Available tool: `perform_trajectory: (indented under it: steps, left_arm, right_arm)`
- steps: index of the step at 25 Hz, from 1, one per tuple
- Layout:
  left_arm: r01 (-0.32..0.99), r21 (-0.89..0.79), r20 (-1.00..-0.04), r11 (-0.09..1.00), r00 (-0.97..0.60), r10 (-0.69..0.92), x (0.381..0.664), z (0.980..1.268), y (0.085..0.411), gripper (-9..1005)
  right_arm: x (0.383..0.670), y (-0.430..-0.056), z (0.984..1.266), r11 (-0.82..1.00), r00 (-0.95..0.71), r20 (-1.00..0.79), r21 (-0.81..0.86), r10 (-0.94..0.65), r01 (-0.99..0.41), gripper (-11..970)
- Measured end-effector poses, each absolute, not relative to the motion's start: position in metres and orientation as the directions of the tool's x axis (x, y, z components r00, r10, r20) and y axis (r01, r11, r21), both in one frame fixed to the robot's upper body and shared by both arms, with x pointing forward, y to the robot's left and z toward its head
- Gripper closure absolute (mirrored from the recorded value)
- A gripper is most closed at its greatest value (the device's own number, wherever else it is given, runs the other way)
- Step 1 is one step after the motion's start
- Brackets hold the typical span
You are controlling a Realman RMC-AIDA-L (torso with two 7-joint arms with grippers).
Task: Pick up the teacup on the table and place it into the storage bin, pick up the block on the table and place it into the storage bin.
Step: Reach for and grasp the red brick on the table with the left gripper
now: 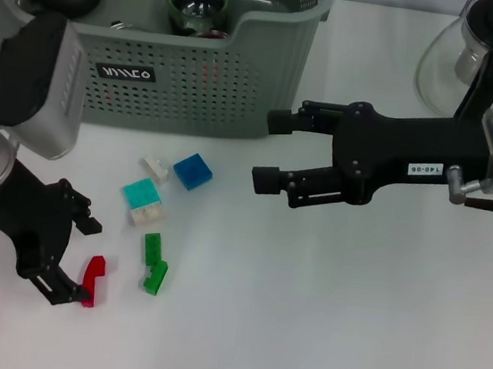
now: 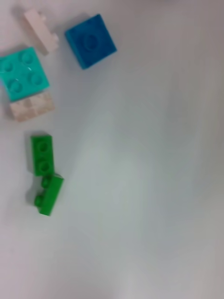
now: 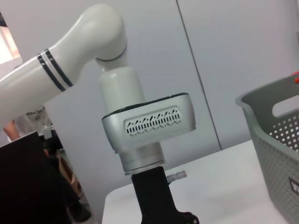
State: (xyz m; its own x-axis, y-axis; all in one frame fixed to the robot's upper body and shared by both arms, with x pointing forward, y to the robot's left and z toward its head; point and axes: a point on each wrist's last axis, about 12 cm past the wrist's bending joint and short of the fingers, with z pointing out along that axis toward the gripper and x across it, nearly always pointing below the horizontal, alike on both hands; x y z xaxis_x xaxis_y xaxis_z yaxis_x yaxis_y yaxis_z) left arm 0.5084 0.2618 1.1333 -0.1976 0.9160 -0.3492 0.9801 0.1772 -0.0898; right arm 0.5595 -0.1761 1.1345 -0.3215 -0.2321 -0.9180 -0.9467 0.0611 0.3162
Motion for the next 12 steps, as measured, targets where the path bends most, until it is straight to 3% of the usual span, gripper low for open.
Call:
perform_trajectory:
  steps: [12]
  left_arm:
    - [0.984, -0.092, -0.299, 0.155, -0.176, 0.938, 0.507, 1.128, 0.244, 126]
  right_arm:
    - [0.564, -0.174, 1.132, 0.097, -0.319, -0.922, 0.304, -0.22, -0.948, 19]
